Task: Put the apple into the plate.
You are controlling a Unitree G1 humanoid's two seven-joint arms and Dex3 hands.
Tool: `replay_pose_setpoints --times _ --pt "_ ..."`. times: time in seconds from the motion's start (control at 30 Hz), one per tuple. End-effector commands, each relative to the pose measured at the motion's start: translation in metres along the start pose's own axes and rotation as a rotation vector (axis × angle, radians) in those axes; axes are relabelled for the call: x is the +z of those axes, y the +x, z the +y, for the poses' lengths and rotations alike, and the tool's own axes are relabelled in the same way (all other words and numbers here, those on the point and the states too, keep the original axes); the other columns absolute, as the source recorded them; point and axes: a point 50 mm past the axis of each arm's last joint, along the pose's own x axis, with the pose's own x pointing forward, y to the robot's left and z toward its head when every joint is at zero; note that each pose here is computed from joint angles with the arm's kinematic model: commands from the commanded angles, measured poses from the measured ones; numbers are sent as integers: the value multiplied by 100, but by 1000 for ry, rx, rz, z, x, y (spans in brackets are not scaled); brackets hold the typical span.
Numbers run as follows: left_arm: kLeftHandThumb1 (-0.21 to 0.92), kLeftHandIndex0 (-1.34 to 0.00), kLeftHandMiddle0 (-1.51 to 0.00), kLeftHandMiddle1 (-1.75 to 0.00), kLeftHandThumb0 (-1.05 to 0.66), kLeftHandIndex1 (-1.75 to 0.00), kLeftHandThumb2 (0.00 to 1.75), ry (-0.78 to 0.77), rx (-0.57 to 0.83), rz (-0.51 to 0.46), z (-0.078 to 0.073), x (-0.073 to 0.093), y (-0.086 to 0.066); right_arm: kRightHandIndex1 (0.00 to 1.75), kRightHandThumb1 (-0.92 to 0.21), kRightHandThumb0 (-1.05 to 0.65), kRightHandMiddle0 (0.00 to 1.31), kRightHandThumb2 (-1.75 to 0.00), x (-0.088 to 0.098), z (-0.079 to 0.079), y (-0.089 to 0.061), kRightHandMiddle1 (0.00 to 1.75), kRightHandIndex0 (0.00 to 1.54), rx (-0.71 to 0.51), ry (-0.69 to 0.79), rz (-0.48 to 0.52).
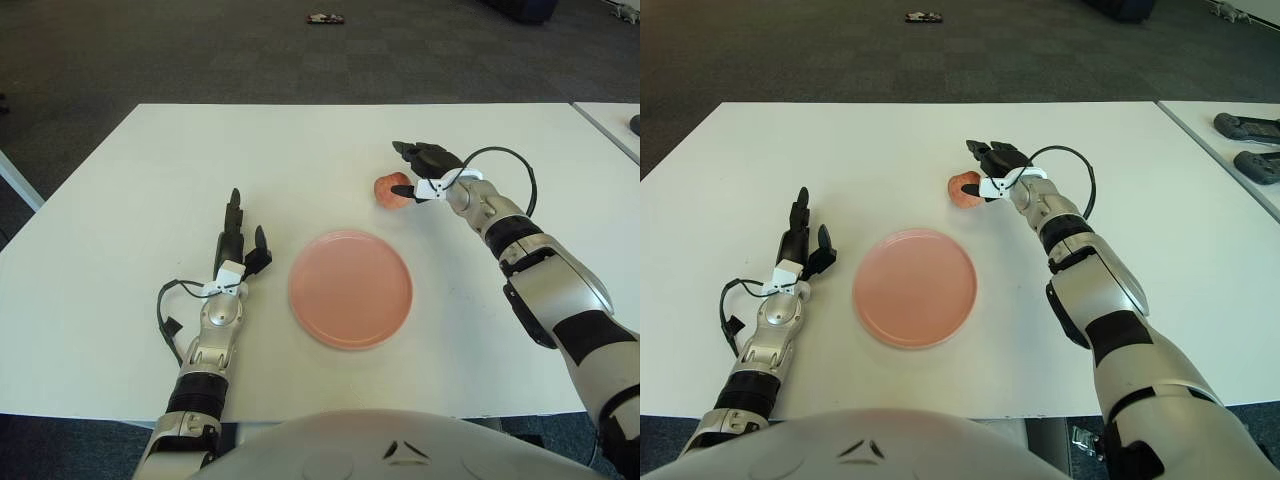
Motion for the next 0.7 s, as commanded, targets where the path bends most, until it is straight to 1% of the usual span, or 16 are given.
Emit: replay_pose_setpoints --times 0.0,0.57,0.63,0.67 --pt "92 0 0 0 -95 0 102 9 5 6 1 0 2 0 -92 -102 1 -77 2 -5 2 1 0 -7 -31 -4" --pt "92 0 0 0 -94 0 100 -7 12 9 1 0 2 0 -92 -104 0 -76 3 7 1 2 0 46 -94 -10" --pt "92 0 0 0 -94 0 100 -5 12 11 1 -1 2 0 -92 -104 0 -73 3 10 1 2 0 51 -110 -10" --pt "92 0 0 0 -94 0 100 -4 11 11 1 -1 2 0 -92 -105 0 -67 2 11 0 1 0 52 -118 -10"
